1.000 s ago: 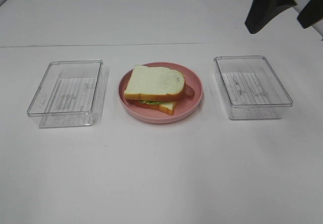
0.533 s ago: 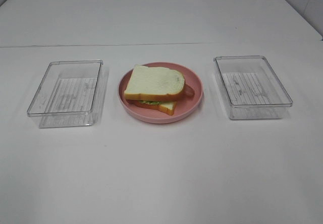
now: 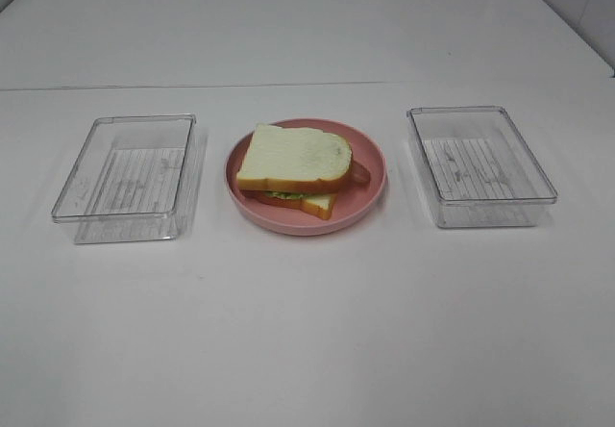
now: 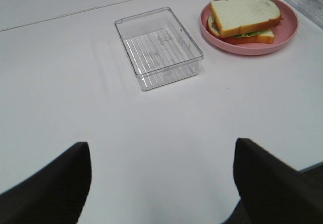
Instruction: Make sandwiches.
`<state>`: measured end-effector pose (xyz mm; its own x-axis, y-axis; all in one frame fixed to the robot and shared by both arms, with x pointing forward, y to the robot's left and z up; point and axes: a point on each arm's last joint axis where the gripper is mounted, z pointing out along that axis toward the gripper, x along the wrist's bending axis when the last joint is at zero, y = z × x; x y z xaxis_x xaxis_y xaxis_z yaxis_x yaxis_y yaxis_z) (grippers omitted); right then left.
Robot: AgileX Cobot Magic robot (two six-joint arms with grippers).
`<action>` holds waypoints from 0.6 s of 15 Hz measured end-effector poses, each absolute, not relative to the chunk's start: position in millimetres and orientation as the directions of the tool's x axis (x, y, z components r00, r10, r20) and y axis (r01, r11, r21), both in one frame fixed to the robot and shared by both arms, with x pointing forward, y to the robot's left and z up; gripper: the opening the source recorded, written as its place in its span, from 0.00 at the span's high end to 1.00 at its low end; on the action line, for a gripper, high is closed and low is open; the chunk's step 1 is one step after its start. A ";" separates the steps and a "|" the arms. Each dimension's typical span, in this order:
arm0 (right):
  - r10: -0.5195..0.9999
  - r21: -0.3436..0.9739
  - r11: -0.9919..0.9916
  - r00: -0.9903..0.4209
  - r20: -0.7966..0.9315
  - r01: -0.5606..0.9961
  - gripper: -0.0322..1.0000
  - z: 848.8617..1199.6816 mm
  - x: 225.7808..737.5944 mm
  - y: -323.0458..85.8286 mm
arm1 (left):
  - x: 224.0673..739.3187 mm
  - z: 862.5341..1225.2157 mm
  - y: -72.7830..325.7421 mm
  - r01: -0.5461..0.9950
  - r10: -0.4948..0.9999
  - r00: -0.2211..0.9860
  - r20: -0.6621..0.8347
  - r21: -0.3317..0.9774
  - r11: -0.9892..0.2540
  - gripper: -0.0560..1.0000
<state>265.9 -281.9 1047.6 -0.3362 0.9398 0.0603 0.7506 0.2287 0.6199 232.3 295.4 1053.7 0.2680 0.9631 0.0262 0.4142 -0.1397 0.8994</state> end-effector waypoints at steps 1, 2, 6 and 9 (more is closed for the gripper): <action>0.940 0.654 0.220 -0.336 0.056 0.724 0.03 1045.6 262.6 -283.0 | 232.3 1053.7 295.4 0.414 0.963 0.268 0.026 0.899 -0.140 0.25; 0.941 0.681 0.213 -0.335 0.050 0.701 0.03 1044.9 259.5 -284.3 | 232.3 1053.7 295.4 0.414 0.963 0.268 0.026 0.899 -0.140 0.25; 0.937 0.712 0.220 -0.346 0.034 0.666 0.03 1045.3 254.6 -285.7 | 232.3 1053.7 295.4 0.414 0.963 0.268 0.026 0.899 -0.140 0.25; 0.933 0.713 0.238 -0.359 0.021 0.660 0.03 1045.3 254.6 -285.7 | 232.3 1053.7 295.4 0.414 0.963 0.268 0.026 0.899 -0.140 0.25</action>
<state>254.6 -285.7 1045.3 -0.3590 0.9331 0.0205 0.6596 0.2381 0.7129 232.3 295.4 1053.7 0.2680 0.9631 0.0262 0.4142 -0.1397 0.8994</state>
